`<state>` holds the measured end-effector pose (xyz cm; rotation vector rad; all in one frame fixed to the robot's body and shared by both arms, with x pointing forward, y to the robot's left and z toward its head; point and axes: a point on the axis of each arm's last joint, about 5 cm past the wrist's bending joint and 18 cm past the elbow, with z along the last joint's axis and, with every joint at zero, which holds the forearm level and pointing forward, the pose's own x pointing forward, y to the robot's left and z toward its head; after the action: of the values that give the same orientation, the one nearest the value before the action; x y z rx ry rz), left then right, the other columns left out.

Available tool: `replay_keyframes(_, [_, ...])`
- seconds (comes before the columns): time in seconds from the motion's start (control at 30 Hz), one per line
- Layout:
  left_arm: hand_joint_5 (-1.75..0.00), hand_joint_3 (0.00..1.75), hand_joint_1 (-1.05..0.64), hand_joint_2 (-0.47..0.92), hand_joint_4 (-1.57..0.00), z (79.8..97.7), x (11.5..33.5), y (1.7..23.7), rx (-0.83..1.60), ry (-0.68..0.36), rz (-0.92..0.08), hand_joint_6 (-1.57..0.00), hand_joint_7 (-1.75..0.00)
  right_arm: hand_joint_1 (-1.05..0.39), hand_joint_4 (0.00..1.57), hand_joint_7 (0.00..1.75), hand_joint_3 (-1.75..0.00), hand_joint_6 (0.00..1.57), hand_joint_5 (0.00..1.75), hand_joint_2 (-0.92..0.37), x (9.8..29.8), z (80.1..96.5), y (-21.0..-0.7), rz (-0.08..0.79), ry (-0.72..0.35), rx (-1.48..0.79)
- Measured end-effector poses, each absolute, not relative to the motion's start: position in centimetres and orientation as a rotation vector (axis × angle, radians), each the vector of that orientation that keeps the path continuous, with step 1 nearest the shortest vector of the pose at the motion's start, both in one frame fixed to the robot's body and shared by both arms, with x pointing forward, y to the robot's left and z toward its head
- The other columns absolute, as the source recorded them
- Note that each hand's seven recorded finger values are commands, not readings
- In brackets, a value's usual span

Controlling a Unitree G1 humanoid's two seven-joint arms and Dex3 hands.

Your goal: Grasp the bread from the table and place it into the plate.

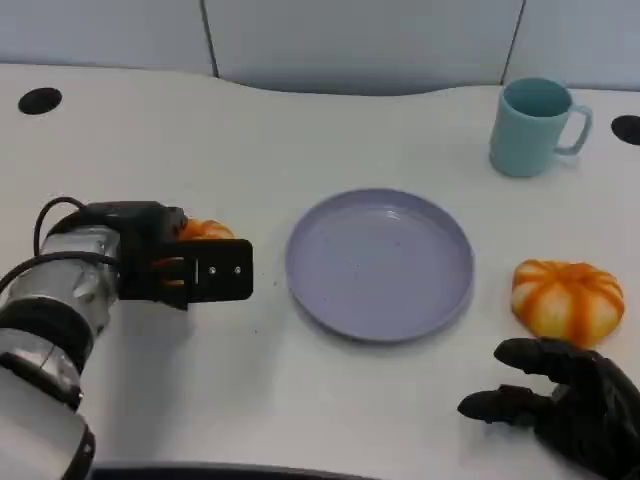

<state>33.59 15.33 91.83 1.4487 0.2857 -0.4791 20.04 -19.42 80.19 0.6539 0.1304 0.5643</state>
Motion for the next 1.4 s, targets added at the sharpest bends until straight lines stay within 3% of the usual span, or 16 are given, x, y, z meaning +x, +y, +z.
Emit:
replay_keyframes(0.33, [-0.10,0.00,-0.72,0.89,-0.19,91.3,33.4,14.0,1.466,0.280,-0.502,-0.23,0.00,-0.69,1.24,0.01,-0.19,1.23,0.18,-0.92,19.6,80.3,-19.3,0.555,0.135,0.646])
replay_keyframes(0.7, [-0.10,0.00,-0.70,0.86,-0.28,90.7,33.1,13.1,1.605,0.195,-0.502,-0.29,-0.02,-0.69,1.24,0.01,-0.18,1.23,0.18,-0.92,19.6,80.3,-19.3,0.559,0.143,0.658])
replay_keyframes(0.77, [-0.28,0.00,-0.61,0.83,-0.51,90.6,33.0,13.1,1.629,0.173,-0.494,-0.56,-0.12,-0.70,1.24,0.01,-0.18,1.23,0.19,-0.92,19.5,80.4,-19.3,0.559,0.144,0.658])
replay_keyframes(0.8, [-0.44,0.00,-0.59,0.84,-0.50,90.5,33.0,13.1,1.658,0.144,-0.486,-0.62,-0.12,-0.70,1.24,0.01,-0.18,1.23,0.19,-0.92,19.5,80.4,-19.4,0.559,0.145,0.658])
replay_keyframes(0.83, [-0.68,0.00,-0.57,0.84,-0.46,90.3,32.9,13.1,1.690,0.111,-0.478,-0.67,-0.14,-0.70,1.24,0.01,-0.18,1.23,0.19,-0.92,19.4,80.4,-19.4,0.558,0.145,0.658])
replay_keyframes(0.87, [-0.80,0.00,-0.55,0.85,-0.44,90.1,32.8,13.1,1.718,0.084,-0.472,-0.68,-0.15,-0.70,1.24,0.01,-0.18,1.23,0.19,-0.92,19.4,80.4,-19.4,0.556,0.143,0.656])
replay_keyframes(0.97, [-0.96,0.00,-0.44,0.86,-0.53,89.9,32.6,13.2,1.770,0.042,-0.460,-0.77,-0.18,-0.70,1.24,0.01,-0.18,1.23,0.19,-0.92,19.1,80.5,-19.5,0.546,0.143,0.651])
replay_keyframes(1.1, [-1.65,0.00,-0.30,0.84,-0.65,89.2,32.2,13.4,1.768,-0.019,-0.409,-0.91,-0.21,-0.70,1.24,0.00,-0.18,1.23,0.19,-0.92,19.0,80.4,-19.5,0.543,0.146,0.654])
replay_keyframes(1.2, [-1.74,0.00,-0.27,0.83,-0.77,88.8,32.0,13.7,1.769,-0.054,-0.385,-0.97,-0.22,-0.70,1.24,0.00,-0.19,1.22,0.19,-0.92,19.0,80.4,-19.5,0.542,0.146,0.654])
replay_keyframes(1.4, [-1.75,0.01,-0.24,0.84,-0.75,88.9,32.0,14.1,1.772,-0.082,-0.404,-1.05,-0.23,-0.70,1.24,0.00,-0.17,1.22,0.19,-0.92,19.0,80.4,-19.5,0.543,0.147,0.662])
